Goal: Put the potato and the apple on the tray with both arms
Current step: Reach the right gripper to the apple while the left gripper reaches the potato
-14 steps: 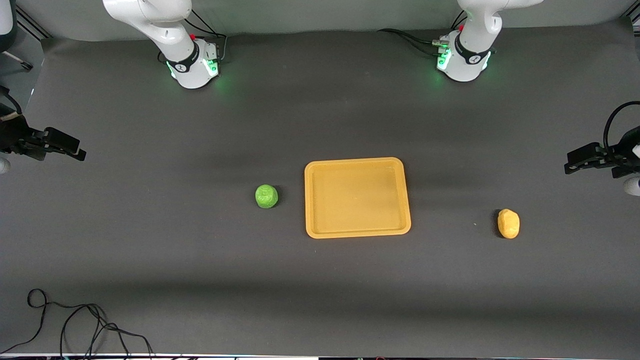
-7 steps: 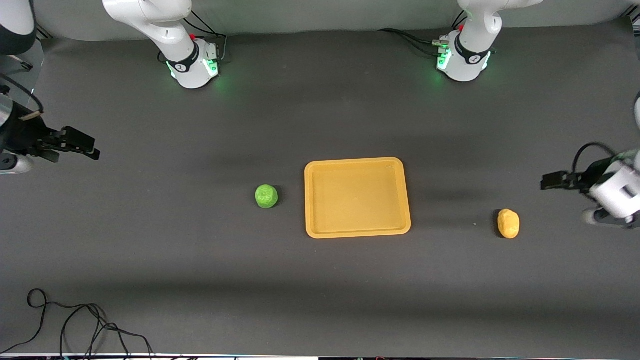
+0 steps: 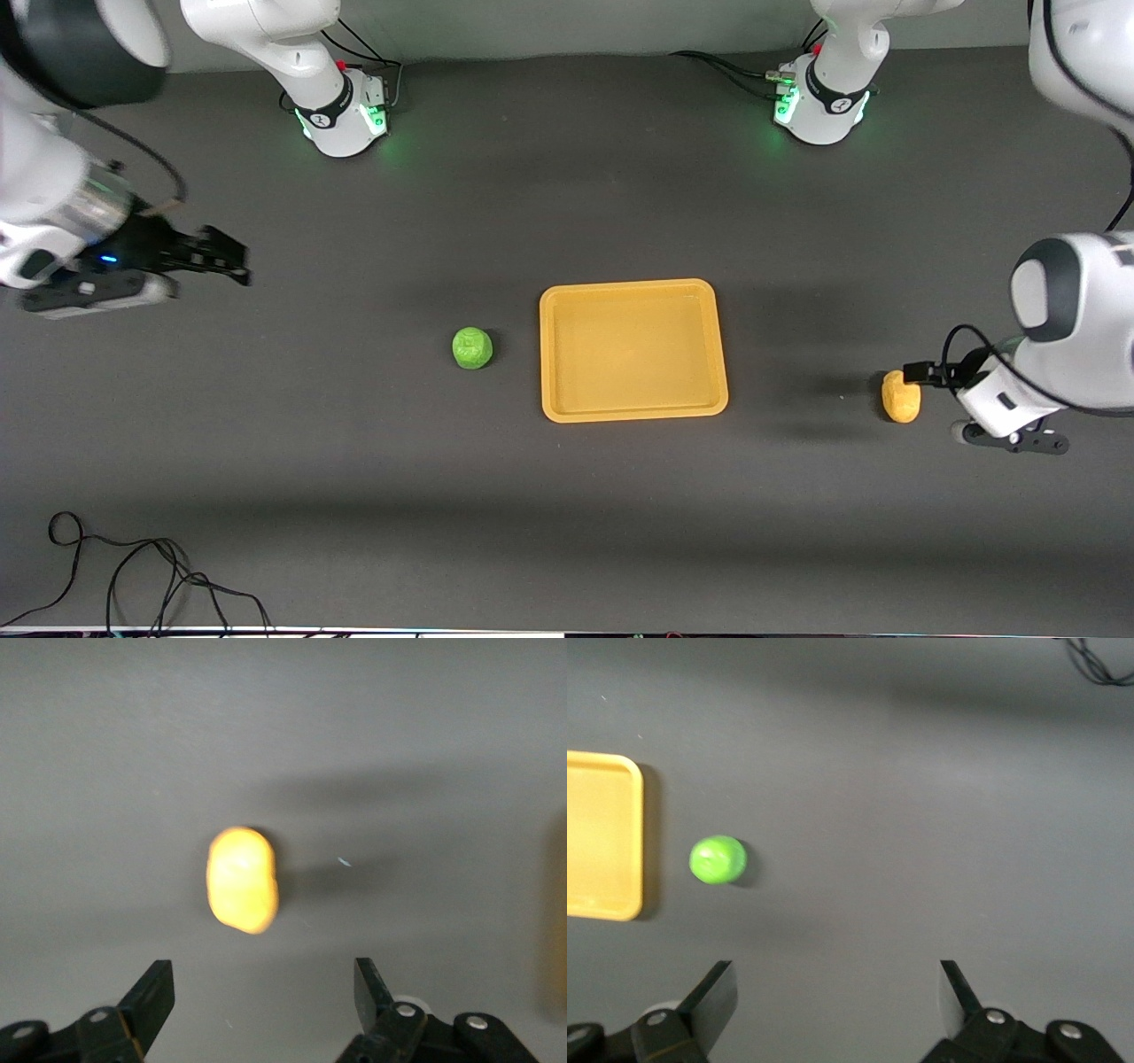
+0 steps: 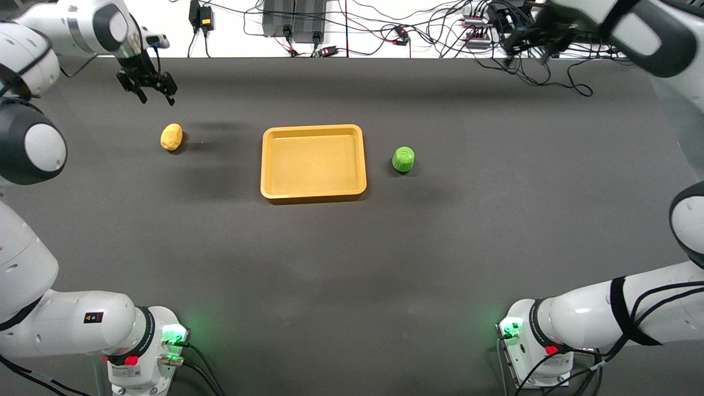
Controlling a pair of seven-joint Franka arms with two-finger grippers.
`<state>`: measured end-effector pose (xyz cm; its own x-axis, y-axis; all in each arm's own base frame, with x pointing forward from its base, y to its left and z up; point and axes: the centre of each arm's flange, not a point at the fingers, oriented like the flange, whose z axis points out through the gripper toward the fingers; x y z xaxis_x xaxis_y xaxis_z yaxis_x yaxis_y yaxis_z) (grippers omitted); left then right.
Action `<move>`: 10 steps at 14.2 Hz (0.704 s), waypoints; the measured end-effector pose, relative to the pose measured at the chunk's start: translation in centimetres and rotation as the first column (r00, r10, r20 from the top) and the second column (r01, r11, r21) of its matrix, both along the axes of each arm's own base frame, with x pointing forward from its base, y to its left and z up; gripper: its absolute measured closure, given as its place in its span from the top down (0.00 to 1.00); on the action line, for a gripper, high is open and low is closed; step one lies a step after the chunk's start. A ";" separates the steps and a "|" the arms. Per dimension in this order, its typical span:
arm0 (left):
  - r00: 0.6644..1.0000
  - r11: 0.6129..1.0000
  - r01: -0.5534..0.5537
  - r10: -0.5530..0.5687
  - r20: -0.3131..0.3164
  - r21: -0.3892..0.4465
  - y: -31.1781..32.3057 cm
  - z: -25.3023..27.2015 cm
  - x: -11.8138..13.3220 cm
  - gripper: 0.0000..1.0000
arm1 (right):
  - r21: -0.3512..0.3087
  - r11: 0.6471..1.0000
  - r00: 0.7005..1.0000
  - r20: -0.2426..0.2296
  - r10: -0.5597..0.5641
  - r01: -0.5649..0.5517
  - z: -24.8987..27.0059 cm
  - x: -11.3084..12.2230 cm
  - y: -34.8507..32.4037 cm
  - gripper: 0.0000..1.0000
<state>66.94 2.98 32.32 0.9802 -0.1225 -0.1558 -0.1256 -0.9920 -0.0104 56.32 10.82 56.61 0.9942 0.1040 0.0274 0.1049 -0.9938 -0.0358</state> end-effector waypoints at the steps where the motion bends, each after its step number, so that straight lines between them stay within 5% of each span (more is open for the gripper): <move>1: 1.000 1.000 0.006 -0.007 0.003 0.021 0.8 -2.6 0.4 0.91 | 0.002 1.000 1.000 0.002 -0.008 0.008 -0.5 0.5 3.0 1.00; 7: 1.000 1.000 -0.017 0.017 -0.015 0.006 3.6 -10.7 0.5 0.90 | 0.008 0.996 0.996 -0.004 -0.087 0.087 -3.8 1.0 21.6 1.00; 10: 1.000 1.000 -0.003 0.002 -0.026 -0.010 3.6 -11.1 0.3 0.78 | -0.015 0.995 0.995 -0.016 -0.095 0.095 -5.5 0.2 24.8 1.00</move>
<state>67.29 6.58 21.26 0.9762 -0.1219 -0.1796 -0.1234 -0.9924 0.0029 56.56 35.65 51.08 0.9999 0.0096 0.0103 0.0099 -0.9997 -0.0226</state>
